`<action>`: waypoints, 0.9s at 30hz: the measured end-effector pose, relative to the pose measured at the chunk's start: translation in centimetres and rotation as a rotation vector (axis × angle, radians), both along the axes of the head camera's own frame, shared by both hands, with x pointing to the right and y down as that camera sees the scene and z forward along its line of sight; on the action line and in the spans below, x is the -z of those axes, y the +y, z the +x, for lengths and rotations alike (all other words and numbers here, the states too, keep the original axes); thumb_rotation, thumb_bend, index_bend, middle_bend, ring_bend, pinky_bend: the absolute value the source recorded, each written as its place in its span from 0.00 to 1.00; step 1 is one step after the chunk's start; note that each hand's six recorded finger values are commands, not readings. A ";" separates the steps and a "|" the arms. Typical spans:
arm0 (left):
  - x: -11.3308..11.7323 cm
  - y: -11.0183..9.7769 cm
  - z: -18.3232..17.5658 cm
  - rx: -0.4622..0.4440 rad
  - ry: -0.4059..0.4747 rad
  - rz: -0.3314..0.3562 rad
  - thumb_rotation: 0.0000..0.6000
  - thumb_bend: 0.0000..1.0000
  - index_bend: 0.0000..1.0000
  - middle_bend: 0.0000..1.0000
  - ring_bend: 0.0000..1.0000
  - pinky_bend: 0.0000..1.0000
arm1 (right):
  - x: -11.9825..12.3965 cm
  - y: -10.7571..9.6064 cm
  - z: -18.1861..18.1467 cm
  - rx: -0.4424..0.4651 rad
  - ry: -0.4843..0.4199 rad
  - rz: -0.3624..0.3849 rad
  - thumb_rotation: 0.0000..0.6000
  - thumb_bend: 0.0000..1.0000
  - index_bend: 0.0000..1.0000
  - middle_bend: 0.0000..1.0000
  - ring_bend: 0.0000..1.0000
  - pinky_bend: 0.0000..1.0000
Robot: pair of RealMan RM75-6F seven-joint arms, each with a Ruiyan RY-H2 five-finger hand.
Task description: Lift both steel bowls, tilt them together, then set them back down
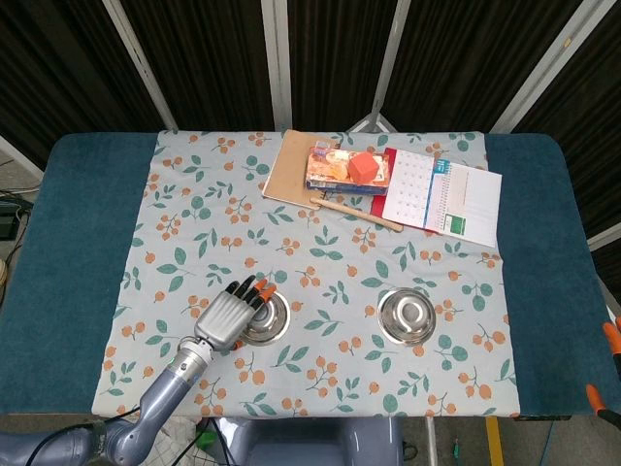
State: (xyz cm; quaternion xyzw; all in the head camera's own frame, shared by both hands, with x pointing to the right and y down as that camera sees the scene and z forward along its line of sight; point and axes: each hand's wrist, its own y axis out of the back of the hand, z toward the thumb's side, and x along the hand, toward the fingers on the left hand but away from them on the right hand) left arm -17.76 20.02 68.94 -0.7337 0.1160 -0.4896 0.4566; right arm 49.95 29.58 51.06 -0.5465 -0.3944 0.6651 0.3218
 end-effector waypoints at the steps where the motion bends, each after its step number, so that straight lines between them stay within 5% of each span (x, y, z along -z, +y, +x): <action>1: 0.0 0.0 0.2 -0.004 -0.002 -0.001 0.95 0.17 0.00 0.06 0.00 0.20 | 0.0 0.0 0.0 -0.001 -0.001 0.001 1.00 0.39 0.00 0.00 0.00 0.02; 20: -0.7 -0.1 1.6 0.001 -0.059 -0.004 0.93 0.24 0.21 0.30 0.19 0.38 | 0.4 0.1 0.2 -0.010 -0.016 -0.001 1.00 0.39 0.00 0.00 0.00 0.02; 27: -0.7 -0.2 1.5 0.005 -0.075 0.005 1.00 0.30 0.33 0.48 0.37 0.59 | 0.5 0.1 0.2 -0.014 -0.018 -0.001 1.00 0.39 0.00 0.00 0.00 0.02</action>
